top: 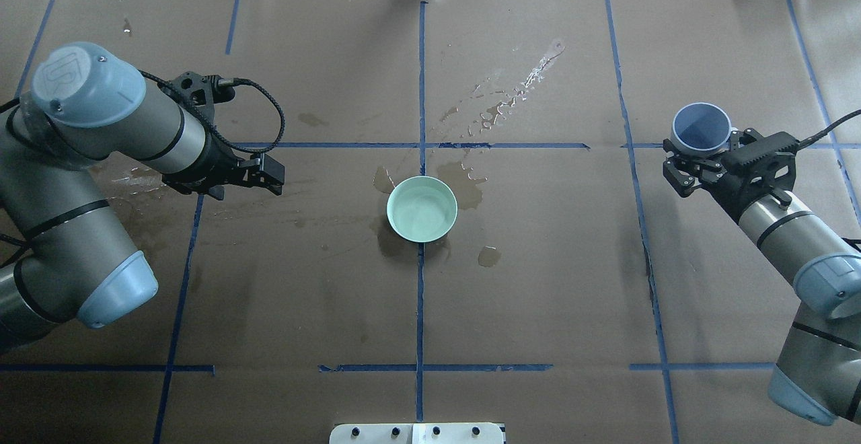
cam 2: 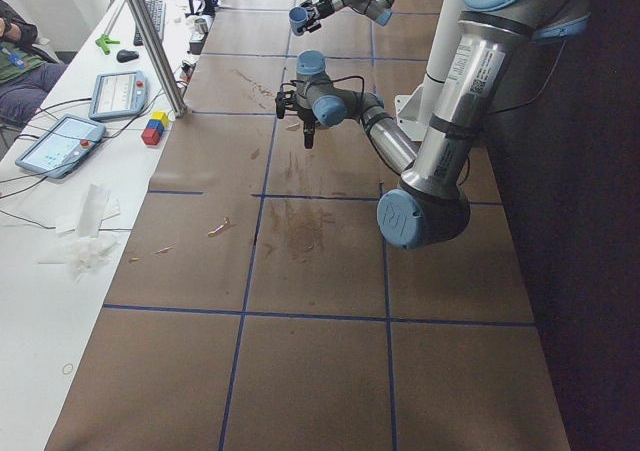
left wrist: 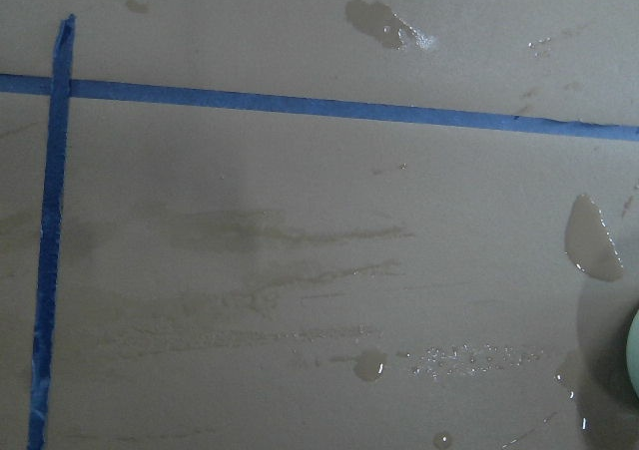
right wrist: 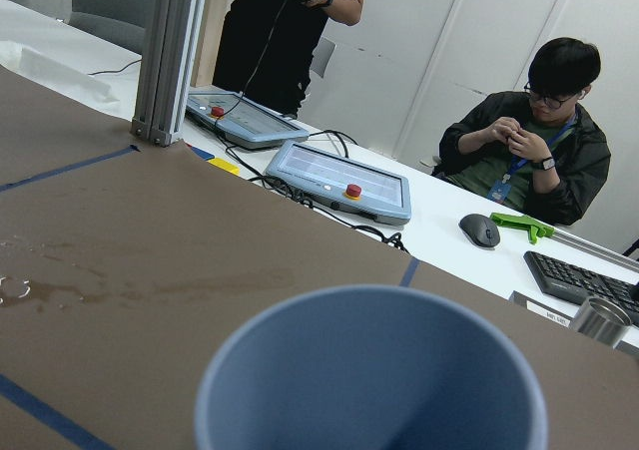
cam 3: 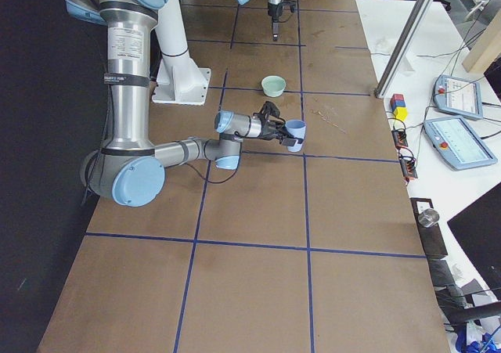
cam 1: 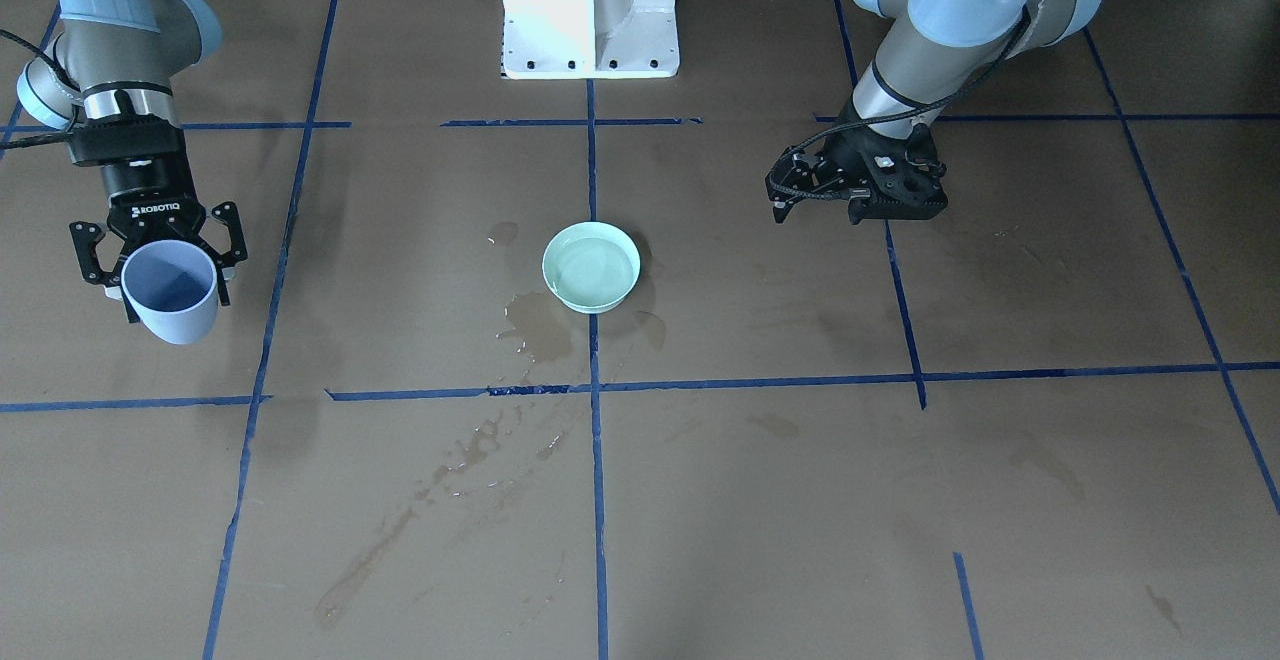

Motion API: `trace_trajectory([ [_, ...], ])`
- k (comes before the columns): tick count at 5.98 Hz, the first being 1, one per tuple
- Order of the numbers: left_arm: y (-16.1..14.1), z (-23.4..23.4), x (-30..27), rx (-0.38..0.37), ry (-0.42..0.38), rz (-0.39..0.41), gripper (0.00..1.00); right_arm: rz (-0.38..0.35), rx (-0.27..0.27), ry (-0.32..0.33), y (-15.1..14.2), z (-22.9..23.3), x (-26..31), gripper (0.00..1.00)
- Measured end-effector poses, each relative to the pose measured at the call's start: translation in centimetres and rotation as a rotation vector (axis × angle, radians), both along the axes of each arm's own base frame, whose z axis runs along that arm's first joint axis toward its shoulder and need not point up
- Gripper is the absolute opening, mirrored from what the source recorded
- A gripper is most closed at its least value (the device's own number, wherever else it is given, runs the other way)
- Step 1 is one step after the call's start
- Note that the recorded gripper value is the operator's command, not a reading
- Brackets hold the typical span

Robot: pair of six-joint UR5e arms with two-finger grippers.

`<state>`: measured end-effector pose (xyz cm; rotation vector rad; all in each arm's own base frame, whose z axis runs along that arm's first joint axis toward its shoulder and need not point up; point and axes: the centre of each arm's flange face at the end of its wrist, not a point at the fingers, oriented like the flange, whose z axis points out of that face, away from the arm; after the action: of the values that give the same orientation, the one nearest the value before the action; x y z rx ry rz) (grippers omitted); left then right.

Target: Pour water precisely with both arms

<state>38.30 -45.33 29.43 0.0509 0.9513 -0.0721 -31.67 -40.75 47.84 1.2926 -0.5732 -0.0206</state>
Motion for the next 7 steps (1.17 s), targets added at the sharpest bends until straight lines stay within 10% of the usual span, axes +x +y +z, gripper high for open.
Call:
trace_trajectory([
  [3,0.0,-0.1,0.1,0.001,0.001,0.001,1.0,0.012,-0.023,0.108,-1.7,-9.4,-7.4,0.0],
  [7,-0.1,-0.1,0.3,-0.001,0.001,0.003,1.0,0.091,0.01,0.4,5.3,-21.6,-20.8,0.0],
])
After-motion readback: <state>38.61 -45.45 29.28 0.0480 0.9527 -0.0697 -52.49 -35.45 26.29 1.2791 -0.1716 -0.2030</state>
